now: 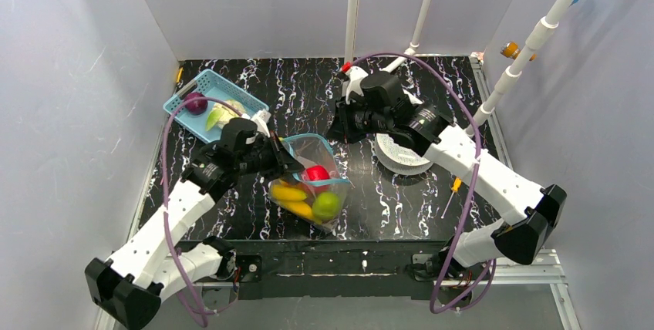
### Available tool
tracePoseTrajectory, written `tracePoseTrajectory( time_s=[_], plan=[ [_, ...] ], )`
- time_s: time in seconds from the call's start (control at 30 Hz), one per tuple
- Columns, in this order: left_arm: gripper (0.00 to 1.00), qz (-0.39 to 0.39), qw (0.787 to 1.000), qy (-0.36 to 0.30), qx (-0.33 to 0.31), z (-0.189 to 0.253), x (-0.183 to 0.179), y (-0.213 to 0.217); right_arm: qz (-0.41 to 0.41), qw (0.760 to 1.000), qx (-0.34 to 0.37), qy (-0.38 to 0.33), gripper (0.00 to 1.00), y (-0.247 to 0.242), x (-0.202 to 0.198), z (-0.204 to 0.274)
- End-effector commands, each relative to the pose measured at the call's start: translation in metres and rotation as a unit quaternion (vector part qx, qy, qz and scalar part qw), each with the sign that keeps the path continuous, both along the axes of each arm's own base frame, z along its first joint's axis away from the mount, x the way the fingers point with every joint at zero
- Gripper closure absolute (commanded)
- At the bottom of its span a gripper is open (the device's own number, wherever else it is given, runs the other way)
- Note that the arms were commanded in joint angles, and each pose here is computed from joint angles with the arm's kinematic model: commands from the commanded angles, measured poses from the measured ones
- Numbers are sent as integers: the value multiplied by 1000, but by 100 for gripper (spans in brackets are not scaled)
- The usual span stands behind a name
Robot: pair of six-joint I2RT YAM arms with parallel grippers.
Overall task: Place the food in the zip-top bag and seal the zipper
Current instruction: Adjust the zipper food storage bag at the center of the board.
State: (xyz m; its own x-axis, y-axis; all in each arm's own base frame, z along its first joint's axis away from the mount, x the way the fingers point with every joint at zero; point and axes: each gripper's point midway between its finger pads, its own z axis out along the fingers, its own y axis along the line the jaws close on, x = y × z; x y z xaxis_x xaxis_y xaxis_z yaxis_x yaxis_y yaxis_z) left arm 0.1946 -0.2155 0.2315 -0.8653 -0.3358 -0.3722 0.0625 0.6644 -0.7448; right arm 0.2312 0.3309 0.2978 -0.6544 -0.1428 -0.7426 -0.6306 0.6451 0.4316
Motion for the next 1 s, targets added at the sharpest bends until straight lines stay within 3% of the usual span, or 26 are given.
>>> tracePoseTrajectory(
  time_s=[0.0, 0.2, 0.4, 0.6, 0.73, 0.8, 0.9, 0.97],
  plan=[
    [100, 28, 999, 39, -6, -17, 3, 0, 40, 996, -45, -58, 77, 0, -6, -3],
    [100, 36, 999, 26, -4, -11, 1, 5, 82, 991, -66, -87, 27, -11, -28, -9],
    [100, 41, 999, 24, 0, -11, -1, 9, 124, 985, -23, -114, 7, -30, -60, 18],
    [100, 36, 999, 11, 1, -2, -3, 11, 233, 965, 2, -124, 3, -40, -104, -16],
    [100, 35, 999, 7, 0, 2, -4, 11, 244, 959, 23, -144, 3, -31, -106, -25],
    [100, 36, 999, 6, -3, 3, -4, 11, 203, 966, 18, -161, 5, -22, -90, -24],
    [100, 42, 999, 5, -7, 4, -2, 11, 188, 966, 4, -179, 17, -8, -78, -27],
    [100, 44, 999, 2, -13, 8, -1, 10, 178, 965, -14, -194, 36, -2, -67, -33]
  ],
)
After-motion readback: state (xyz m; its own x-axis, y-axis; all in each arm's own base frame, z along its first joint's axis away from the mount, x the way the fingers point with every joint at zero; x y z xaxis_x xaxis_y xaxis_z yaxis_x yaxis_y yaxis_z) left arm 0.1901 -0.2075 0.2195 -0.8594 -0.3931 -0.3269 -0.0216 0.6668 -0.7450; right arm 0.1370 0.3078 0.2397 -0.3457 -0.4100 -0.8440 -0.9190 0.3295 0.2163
